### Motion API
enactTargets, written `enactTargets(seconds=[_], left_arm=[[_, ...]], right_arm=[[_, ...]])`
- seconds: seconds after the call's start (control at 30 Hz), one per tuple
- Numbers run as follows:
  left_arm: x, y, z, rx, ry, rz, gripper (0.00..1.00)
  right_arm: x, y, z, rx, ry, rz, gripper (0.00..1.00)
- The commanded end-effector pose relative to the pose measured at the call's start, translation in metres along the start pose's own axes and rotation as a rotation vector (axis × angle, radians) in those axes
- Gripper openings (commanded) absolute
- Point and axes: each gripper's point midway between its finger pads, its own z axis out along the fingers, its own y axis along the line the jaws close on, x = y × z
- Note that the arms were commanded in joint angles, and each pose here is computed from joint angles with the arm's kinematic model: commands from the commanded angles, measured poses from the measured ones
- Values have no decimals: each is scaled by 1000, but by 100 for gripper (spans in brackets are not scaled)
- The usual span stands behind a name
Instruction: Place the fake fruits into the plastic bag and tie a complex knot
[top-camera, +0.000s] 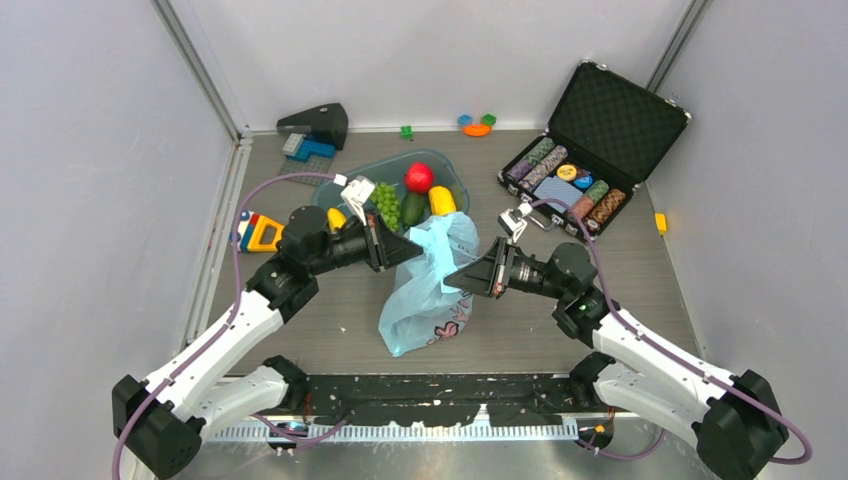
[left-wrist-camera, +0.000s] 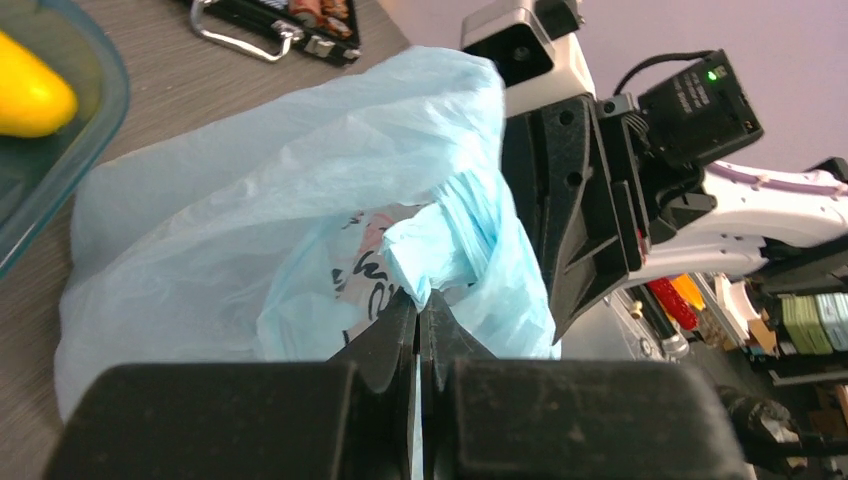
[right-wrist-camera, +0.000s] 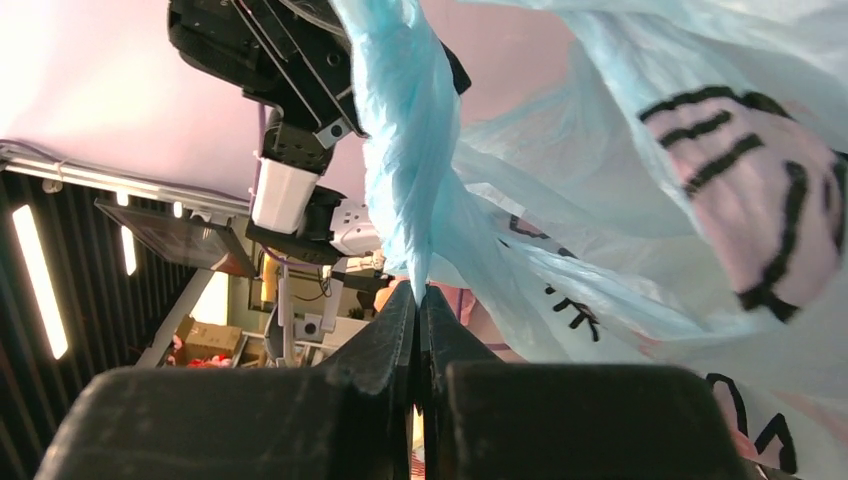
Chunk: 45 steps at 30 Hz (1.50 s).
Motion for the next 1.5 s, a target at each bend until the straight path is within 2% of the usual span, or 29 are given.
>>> enactTargets(seconds=[0.0,0.37,0.67,0.93,1.03,1.17,1.2,1.23,1.37,1.4,1.47], left_arm=[[-5,30,-8,-146,-26,-22,0],[-4,65,-33,-228,-22,-79,0],[-2,90,-60,-338,4,-82,0],[12,114,-67,-404,11,-145,0],[11,98,-63,-306,10,-120,0],[9,51,-60,-56,51,-35,1],[11,43,-62,-23,68,-21,9],[11,37,-65,-3,83,-1,24],[14,33,-70,-2,138,55,66],[14,33,-70,-3,150,64,73],[11,36,-69,-12,159,79,79]], right_arm=[[8,-10,0,5,35,20,5],[30,-52,-10,156,160,76,5],[18,-68,-25,242,165,39,5],[23,-92,-33,301,162,97,5],[21,-90,-33,295,161,88,5],[17,-76,-30,255,169,49,5],[17,-73,-29,245,172,39,5],[16,-70,-29,236,174,31,5],[14,-62,-27,209,182,12,5],[14,-62,-26,206,184,9,5],[13,-59,-26,199,184,2,5]])
